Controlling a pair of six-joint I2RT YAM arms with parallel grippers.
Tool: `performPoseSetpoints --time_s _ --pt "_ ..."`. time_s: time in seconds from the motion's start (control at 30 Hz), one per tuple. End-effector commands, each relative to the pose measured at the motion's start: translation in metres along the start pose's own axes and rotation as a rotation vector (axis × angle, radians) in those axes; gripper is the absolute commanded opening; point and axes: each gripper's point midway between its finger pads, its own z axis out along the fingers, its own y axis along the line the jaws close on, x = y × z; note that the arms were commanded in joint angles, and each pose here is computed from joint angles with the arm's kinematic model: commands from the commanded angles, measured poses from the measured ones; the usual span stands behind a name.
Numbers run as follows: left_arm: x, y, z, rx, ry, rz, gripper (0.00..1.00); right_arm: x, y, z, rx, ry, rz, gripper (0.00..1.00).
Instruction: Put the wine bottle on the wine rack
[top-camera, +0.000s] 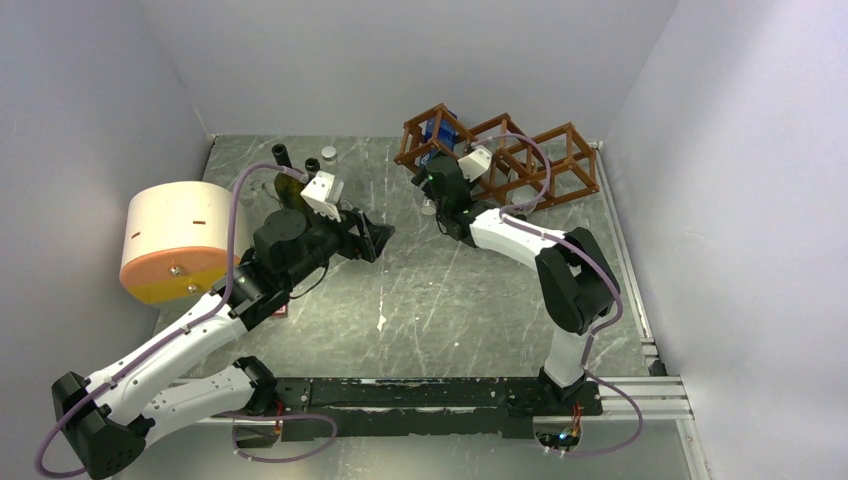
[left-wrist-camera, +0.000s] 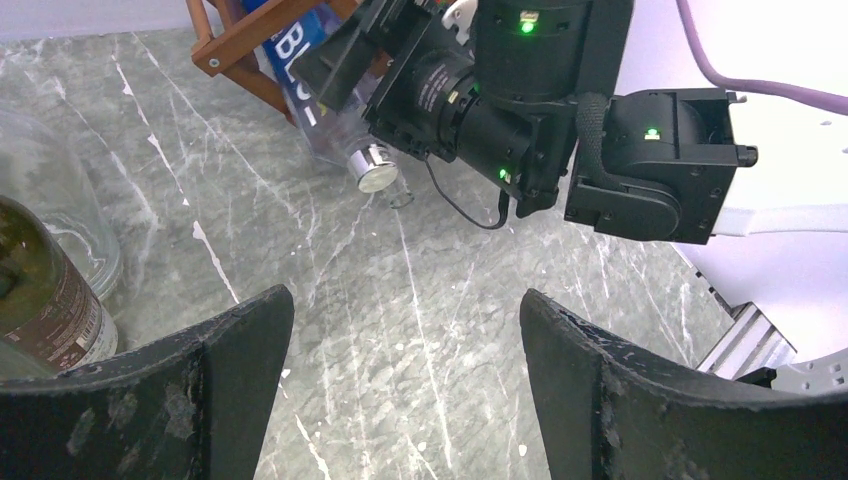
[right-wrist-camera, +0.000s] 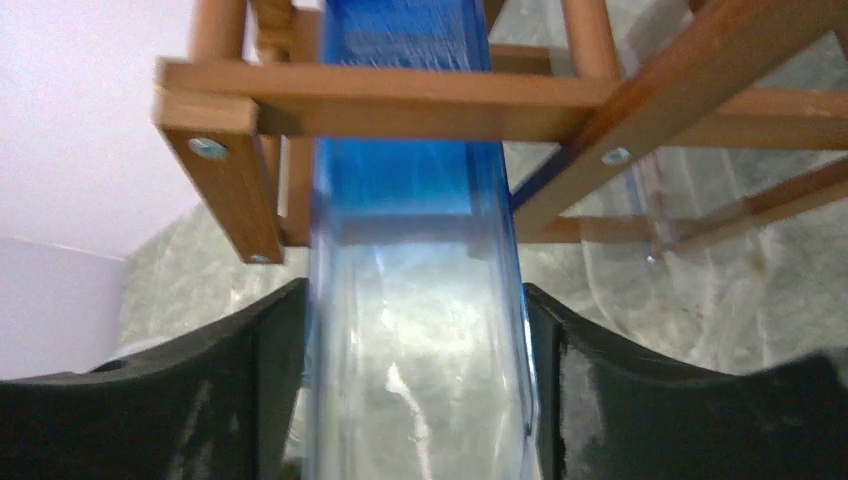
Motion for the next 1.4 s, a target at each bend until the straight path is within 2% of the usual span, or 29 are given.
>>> performPoseSetpoints --time_s 0.0,0.1,0.23,0.57,0.67,0.83,1.0,1.2,1.37 --pt "-0.016 -0.003 -0.001 0.002 -0.038 0.008 0.87 -0.050 0.032 -0.005 -0.117 -0.138 0.055 0.81" --pt "-0.015 -0.003 -0.001 0.003 -0.034 0.008 0.87 -0.054 0.044 -0.014 -0.202 -0.142 0.020 0.90" --pt "-0.015 -0.004 -0.001 0.004 -0.032 0.008 0.88 -0.058 0.043 -0.017 -0.178 -0.131 -0.014 0.94" --pt "-0.017 0.003 -0.001 -0.033 -0.037 0.009 0.87 -0.115 0.033 -0.067 -0.132 -0.217 -0.074 0.92" --pt "-0.018 0.009 0.000 -0.061 -0.039 0.044 0.87 -0.129 0.029 -0.088 -0.144 -0.208 -0.129 0.89" --pt "-0.027 0.021 0.002 -0.158 -0.052 -0.003 0.89 -0.137 0.019 -0.126 -0.193 -0.142 -0.227 0.88" --pt "-0.036 0.044 0.003 -0.290 -0.070 -0.019 0.91 -0.128 0.003 -0.156 -0.244 -0.068 -0.304 0.87" --pt "-0.046 0.090 0.009 -0.458 -0.021 -0.065 0.93 -0.126 -0.021 -0.178 -0.230 -0.058 -0.338 0.87" --pt "-0.048 0.133 0.010 -0.598 0.020 -0.117 0.89 -0.121 -0.035 -0.184 -0.202 -0.046 -0.338 0.85"
